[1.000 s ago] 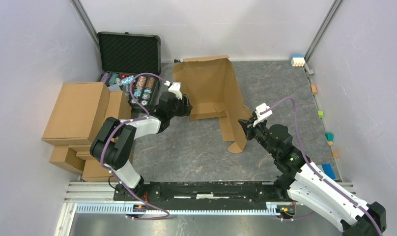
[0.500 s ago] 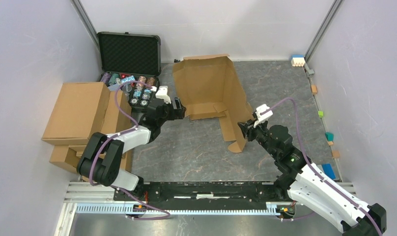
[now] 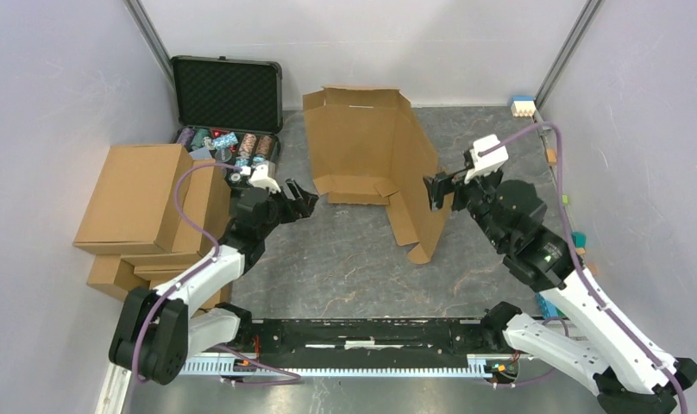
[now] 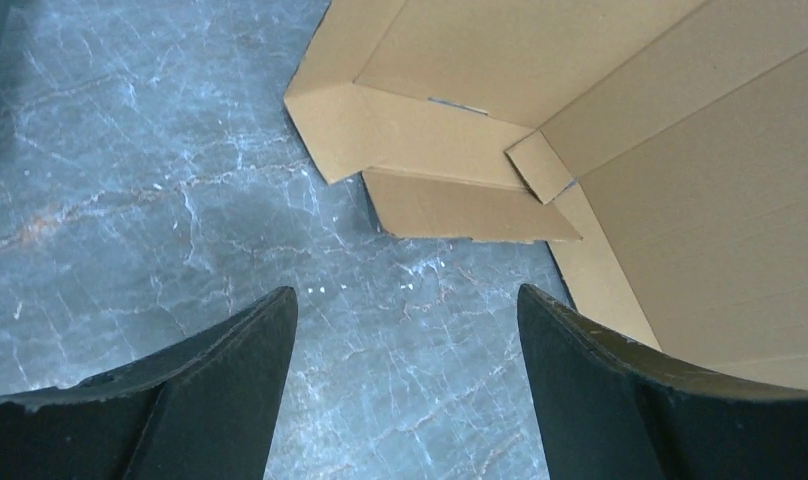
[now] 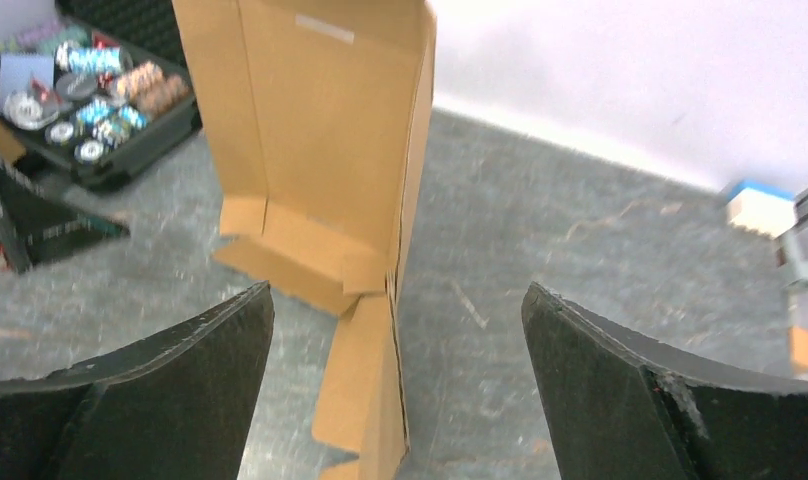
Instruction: Fold the paper box
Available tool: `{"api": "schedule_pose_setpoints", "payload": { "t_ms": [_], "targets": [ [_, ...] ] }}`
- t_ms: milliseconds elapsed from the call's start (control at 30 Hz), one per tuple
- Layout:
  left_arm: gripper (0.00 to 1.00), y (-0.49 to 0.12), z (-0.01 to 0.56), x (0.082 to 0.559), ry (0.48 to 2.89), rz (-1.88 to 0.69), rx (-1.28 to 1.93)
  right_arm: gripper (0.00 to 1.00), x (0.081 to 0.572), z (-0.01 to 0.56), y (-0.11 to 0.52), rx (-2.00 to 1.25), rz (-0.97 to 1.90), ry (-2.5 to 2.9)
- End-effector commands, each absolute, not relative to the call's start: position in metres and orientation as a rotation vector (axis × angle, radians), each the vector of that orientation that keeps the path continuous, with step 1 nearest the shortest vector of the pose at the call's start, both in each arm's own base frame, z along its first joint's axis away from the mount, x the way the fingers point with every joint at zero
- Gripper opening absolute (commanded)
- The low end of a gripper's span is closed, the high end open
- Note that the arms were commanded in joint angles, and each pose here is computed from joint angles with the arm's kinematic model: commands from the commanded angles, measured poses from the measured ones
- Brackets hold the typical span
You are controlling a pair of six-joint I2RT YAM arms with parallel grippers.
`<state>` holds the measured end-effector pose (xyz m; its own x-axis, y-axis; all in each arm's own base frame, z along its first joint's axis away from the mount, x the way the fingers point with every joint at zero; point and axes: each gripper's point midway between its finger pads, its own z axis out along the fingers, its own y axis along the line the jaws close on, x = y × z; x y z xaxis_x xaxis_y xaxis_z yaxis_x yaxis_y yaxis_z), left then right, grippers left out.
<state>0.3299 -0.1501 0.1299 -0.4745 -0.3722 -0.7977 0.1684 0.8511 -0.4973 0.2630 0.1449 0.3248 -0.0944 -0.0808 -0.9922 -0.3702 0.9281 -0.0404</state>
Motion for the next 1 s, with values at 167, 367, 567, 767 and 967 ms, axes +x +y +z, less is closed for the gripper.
{"api": "schedule_pose_setpoints", "payload": {
  "t_ms": [167,367,567,767,967],
  "targets": [
    [0.86,-0.155,0.104,0.308,2.074,-0.722,-0.279,0.98,0.321,0.404,0.165,-0.481,0.005,1.738],
    [0.86,-0.159,0.100,0.301,2.093,-0.774,-0.315,0.98,0.385,0.378,0.178,-0.566,-0.087,1.934],
    [0.88,-0.163,0.097,0.293,2.103,-0.831,-0.346,0.79,0.425,0.305,0.152,-0.584,-0.047,2.119],
    [0.87,-0.169,0.094,0.289,2.128,-0.893,-0.408,0.12,0.412,0.285,0.147,-0.542,0.083,2.103],
    [0.87,-0.191,0.090,0.293,2.111,-1.053,-0.476,0.04,0.395,0.269,0.123,-0.408,0.209,2.080]
  ]
}}
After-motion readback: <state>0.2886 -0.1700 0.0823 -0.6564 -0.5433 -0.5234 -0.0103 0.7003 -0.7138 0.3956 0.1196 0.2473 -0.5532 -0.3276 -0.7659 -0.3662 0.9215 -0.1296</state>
